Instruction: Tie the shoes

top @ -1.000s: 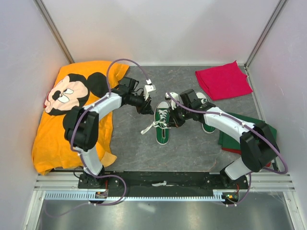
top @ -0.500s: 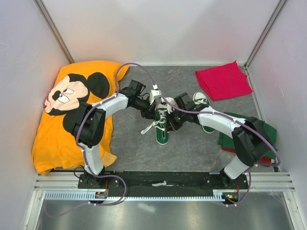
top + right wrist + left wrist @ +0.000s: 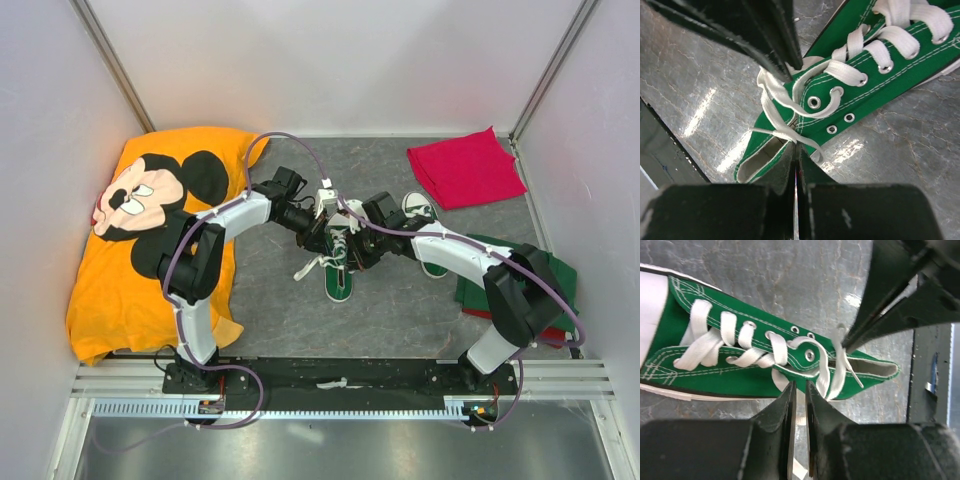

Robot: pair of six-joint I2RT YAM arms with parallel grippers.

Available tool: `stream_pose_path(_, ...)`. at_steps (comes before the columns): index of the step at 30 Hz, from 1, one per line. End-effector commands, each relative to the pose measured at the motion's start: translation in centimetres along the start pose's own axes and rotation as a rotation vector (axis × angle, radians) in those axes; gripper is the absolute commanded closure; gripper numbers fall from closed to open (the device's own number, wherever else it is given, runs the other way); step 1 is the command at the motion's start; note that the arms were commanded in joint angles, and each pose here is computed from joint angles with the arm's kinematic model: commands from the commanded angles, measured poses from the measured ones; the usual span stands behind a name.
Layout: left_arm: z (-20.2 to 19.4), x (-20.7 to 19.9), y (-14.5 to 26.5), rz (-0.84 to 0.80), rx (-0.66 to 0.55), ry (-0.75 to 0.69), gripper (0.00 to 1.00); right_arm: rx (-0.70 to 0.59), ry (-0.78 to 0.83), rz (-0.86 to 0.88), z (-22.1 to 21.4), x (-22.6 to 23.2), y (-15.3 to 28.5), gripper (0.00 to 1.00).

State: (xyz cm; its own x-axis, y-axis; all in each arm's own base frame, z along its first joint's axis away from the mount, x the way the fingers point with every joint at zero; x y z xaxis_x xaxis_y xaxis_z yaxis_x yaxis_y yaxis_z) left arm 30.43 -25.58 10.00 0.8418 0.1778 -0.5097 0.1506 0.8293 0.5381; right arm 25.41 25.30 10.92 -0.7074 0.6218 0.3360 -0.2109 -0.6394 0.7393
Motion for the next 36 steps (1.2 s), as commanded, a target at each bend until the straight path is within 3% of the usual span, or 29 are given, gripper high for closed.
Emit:
stream_pose_path(1,0.9,-0.7,0.4,-0.065,-0.027,0.002,0.81,-0.105,-0.006,-0.037,3.2,-0.1,0.3,1.0)
stream_pose_path(10,0.8,-0.3,0.7,-0.079,-0.036,0.08,0.77,-0.106,0.024,-0.057,3.1,0.8,-0.2,1.0)
stream_pose_path(18,1.0,-0.9,1.2,-0.095,-0.055,0.066,0.67,-0.105,0.052,-0.074,2.2,1.0,1.4,1.0)
stream_pose_path(36,1.7,-1.5,1.4,-0.152,-0.089,0.079,0.57,-0.09,0.042,-0.077,0.6,0.8,2.4,1.0)
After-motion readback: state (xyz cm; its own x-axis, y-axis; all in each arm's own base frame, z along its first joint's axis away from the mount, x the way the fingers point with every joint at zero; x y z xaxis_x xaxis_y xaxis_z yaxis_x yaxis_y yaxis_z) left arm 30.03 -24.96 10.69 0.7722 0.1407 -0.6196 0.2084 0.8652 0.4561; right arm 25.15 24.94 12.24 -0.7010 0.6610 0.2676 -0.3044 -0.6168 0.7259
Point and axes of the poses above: each gripper's point midway between its finger pads, its own y axis back along the fingers, its own x axis along the line the jaws close on, z = x × y, the point moved 4 cm from there along y, back along the fingers, and after that the axes turned 5 degrees about y, right-handed, at the moved point
